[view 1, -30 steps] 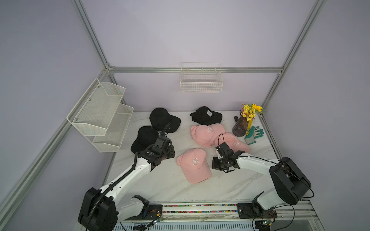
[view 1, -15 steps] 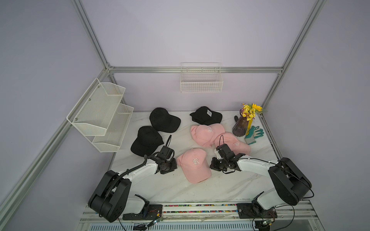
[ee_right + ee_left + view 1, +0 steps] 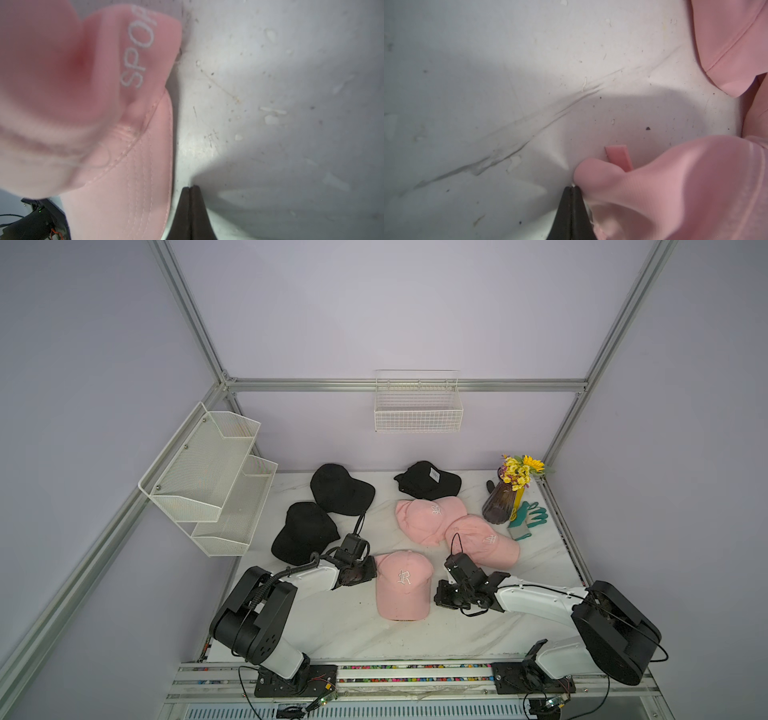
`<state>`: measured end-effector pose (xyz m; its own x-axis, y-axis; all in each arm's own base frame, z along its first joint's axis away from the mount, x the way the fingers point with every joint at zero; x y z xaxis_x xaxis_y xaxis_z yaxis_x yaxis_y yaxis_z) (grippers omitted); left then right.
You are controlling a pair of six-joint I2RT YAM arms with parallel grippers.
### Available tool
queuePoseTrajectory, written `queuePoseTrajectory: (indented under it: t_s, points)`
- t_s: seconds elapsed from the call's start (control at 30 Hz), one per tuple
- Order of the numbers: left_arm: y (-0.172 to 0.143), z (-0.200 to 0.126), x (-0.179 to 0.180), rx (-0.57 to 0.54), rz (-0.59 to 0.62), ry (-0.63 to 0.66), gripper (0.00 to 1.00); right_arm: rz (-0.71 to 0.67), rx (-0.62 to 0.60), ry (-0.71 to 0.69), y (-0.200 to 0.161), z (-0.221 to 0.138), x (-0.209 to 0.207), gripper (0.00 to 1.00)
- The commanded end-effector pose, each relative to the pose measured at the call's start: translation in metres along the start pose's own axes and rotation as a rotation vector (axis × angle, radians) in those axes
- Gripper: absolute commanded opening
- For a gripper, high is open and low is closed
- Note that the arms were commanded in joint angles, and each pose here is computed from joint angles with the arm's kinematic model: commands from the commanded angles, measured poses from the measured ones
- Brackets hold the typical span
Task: Stack the baseball caps by color
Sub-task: Adjust the baseball cap at the center of the board.
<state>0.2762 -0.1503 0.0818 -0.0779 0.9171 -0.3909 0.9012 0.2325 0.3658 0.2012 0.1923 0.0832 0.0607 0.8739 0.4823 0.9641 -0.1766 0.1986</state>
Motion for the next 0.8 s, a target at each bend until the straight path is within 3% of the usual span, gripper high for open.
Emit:
queuePoseTrajectory:
  t_s: [0.0,0.13,0.3,0.37,0.47,0.57,0.67,0.77]
  points:
    - [-0.004,-0.004,0.011,-0.022,-0.002,0.047,0.00,-0.017,-0.036,-0.070,0.007,-0.008,-0.001,0.00]
    - [-0.003,-0.021,0.015,-0.079,-0.001,0.081,0.00,-0.049,-0.158,-0.098,0.026,-0.039,0.012,0.03]
    - [0.021,-0.071,0.006,-0.260,0.028,0.100,0.26,-0.066,-0.329,-0.147,0.059,-0.087,0.020,0.31]
    - [0.033,-0.093,-0.004,-0.336,0.035,0.065,0.30,-0.029,-0.367,-0.159,0.079,-0.100,0.012,0.36]
    - [0.053,-0.120,-0.035,-0.415,0.057,-0.105,0.35,0.019,-0.407,-0.193,0.107,-0.116,-0.006,0.39]
    - [0.073,-0.131,-0.079,-0.400,0.045,-0.346,0.44,0.090,-0.426,-0.198,0.128,-0.128,-0.027,0.44]
    - [0.089,-0.126,-0.128,-0.325,-0.006,-0.512,0.47,0.192,-0.426,-0.185,0.141,-0.135,-0.052,0.51]
    - [0.098,-0.099,-0.168,-0.258,-0.048,-0.605,0.55,0.295,-0.415,-0.160,0.151,-0.139,-0.074,0.53]
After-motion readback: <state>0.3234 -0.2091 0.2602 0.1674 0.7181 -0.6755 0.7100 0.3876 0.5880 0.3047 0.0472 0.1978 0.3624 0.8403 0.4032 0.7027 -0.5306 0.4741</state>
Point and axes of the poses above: each gripper's point midway between its finger pads, its own z axis out along the fingers, its own x axis along the line the jaws close on, y = z × x, the point moved 7 cm from there along -z, back along the fingers, and after that the axes turned 2 degrees about z, right-handed, at the moved point
